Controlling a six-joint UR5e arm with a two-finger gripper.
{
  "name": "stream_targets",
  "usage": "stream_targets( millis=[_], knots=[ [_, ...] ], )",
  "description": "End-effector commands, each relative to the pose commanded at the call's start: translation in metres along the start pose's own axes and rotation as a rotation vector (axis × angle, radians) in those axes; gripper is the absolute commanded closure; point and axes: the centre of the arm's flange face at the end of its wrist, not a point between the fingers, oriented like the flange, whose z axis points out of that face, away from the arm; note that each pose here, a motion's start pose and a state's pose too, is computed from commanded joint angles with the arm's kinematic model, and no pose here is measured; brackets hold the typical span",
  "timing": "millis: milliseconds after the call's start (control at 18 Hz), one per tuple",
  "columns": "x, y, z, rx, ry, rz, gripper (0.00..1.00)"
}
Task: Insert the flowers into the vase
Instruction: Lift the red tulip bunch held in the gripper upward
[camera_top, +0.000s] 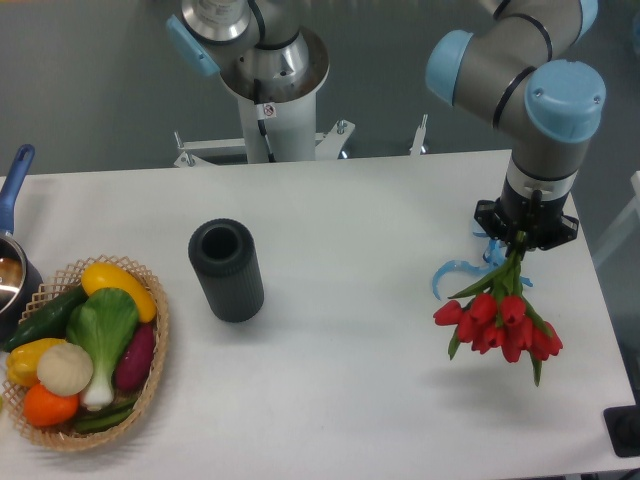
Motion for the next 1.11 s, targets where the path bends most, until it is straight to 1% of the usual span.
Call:
stream_targets(
  millis=[333, 389, 556, 722, 778, 833, 944, 1000, 1111],
  knots=[
    [0.000, -0.003, -0.004, 0.018, -0.005, 0.000, 1.00],
    [-0.003, -0.005, -0.010, 0.040, -0.011, -0.001, 1.00],
    [-0.010, -0.013, -0.025, 0.170, 0.005, -0.015, 1.00],
    [-0.023, -0.017, -0.040, 0.348, -0.028, -0.041, 1.00],
    [-0.024, -0.020, -0.046, 0.405, -0.034, -0.069, 1.00],
    [-0.026, -0.023, -0.057, 0.485, -0.036, -0.121, 1.00],
    [-0.025, -0.029, -0.069, 0.566, -0.040, -0.170, 1.00],
    [-0.024, -0.033, -0.072, 0.597, -0.033, -0.188, 1.00],
    [-0.016, -0.044, -0.078, 0.663, 0.010, -0.210, 1.00]
  ],
)
